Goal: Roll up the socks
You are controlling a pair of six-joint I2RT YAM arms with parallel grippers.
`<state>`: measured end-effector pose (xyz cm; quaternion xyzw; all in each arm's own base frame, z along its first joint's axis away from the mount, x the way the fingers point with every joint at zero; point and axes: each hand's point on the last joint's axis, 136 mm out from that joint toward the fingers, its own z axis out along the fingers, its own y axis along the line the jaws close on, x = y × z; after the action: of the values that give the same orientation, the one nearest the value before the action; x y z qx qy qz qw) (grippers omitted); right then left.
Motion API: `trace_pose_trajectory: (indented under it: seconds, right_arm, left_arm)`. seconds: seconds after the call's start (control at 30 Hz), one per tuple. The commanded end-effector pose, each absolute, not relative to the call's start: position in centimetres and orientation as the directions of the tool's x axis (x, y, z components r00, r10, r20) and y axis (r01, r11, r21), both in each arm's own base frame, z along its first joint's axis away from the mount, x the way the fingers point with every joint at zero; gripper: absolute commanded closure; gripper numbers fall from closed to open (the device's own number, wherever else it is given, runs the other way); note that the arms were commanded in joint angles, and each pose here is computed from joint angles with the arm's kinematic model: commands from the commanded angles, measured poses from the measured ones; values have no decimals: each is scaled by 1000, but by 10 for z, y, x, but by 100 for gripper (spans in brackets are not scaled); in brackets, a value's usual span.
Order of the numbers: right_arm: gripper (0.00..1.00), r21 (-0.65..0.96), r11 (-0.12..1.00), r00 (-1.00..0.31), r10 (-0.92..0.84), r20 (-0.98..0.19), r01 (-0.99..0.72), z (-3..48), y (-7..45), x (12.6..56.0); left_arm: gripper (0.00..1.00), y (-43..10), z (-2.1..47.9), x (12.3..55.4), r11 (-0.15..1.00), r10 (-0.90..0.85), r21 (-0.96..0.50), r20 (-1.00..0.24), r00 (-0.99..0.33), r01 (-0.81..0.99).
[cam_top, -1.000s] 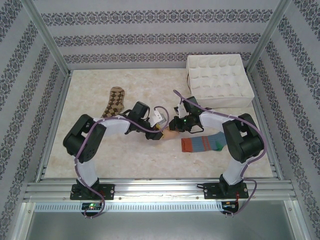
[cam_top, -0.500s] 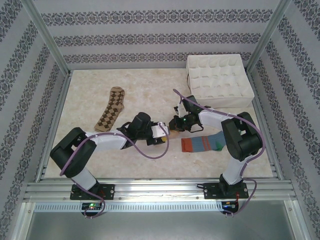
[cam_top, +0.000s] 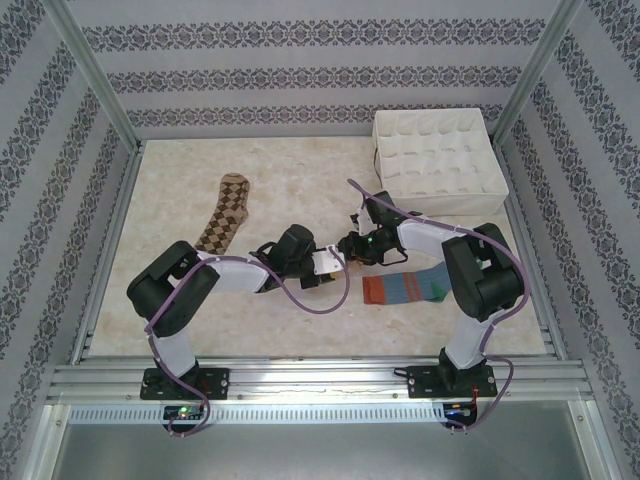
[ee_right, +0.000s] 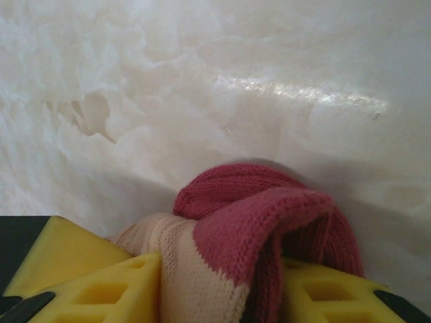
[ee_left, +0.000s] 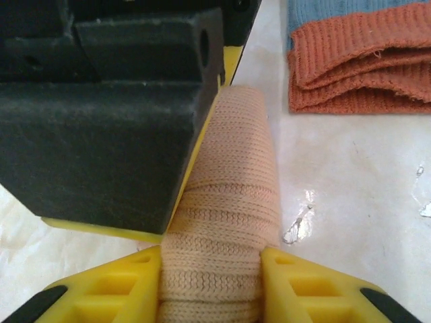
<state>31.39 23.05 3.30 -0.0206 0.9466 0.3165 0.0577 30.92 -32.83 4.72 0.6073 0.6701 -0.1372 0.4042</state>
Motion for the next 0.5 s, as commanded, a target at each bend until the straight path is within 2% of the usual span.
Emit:
trace_pose_trajectory:
  seconds: [0.0,0.03,0.47]
  right_arm:
    - [47,466,885,-1000,22,-13,13,5,206,288]
    - [45,455,890,-999,37,-28,20,9,203,290]
    - [39,360,927,-988,140,-70,106,16,180,292]
  left_arm:
    - [91,-322,25,317,268,763,269,-646,-33,925]
    - [100,-320,21,315,276,766,244,-639,-59,930]
    - [100,-317,16,310,348,719,56,-657,-228,936]
